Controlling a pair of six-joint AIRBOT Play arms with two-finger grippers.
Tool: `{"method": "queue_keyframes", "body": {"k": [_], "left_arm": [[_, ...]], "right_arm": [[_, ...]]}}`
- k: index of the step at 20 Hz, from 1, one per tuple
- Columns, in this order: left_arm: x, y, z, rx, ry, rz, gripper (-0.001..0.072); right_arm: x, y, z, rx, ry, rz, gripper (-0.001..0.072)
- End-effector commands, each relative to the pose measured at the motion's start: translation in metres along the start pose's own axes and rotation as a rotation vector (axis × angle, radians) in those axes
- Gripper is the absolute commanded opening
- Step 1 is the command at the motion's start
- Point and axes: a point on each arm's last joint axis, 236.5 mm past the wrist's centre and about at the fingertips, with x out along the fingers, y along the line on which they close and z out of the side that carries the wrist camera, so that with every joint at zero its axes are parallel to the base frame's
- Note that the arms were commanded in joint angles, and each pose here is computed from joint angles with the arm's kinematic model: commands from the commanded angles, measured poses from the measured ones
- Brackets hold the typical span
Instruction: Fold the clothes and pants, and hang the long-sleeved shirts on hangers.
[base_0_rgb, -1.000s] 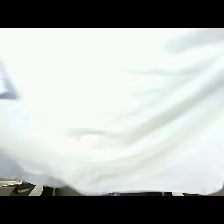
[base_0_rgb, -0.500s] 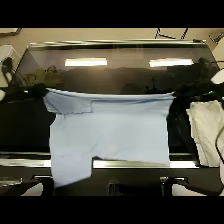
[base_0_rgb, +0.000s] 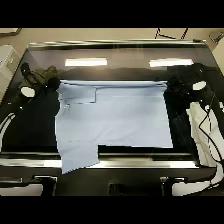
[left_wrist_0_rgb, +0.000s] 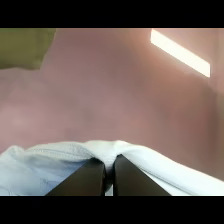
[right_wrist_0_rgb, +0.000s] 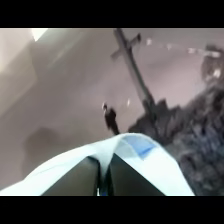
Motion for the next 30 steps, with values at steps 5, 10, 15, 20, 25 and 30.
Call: {"method": "queue_keyframes", "body": {"k": [5,10,15,20,25,30], "left_arm": [[-0.01,-0.005,-0.037,0.071,0.179,-0.009,0.0024],[-0.098,0.036,-0.147,0.139,0.765,0.074,0.0024],[-0.098,0.061,-0.171,0.13,0.796,0.125,0.0024],[-0.09,0.065,-0.173,0.125,0.788,0.131,0.0025],[-0.118,0.069,-0.156,0.138,0.866,0.108,0.0475],[-0.202,0.117,-0.186,0.086,1.079,0.152,0.0456]], "right_arm": [[-0.017,-0.015,-0.032,0.012,0.198,0.0,0.0047],[-0.089,-0.08,-0.119,-0.122,0.659,-0.216,0.0047],[-0.096,-0.105,-0.146,-0.107,0.746,-0.283,0.0047],[-0.096,-0.104,-0.146,-0.08,0.742,-0.293,0.0048],[-0.13,-0.099,-0.132,-0.106,0.823,-0.29,0.0505],[-0.193,-0.139,-0.135,0.025,0.891,-0.39,0.0523]]}}
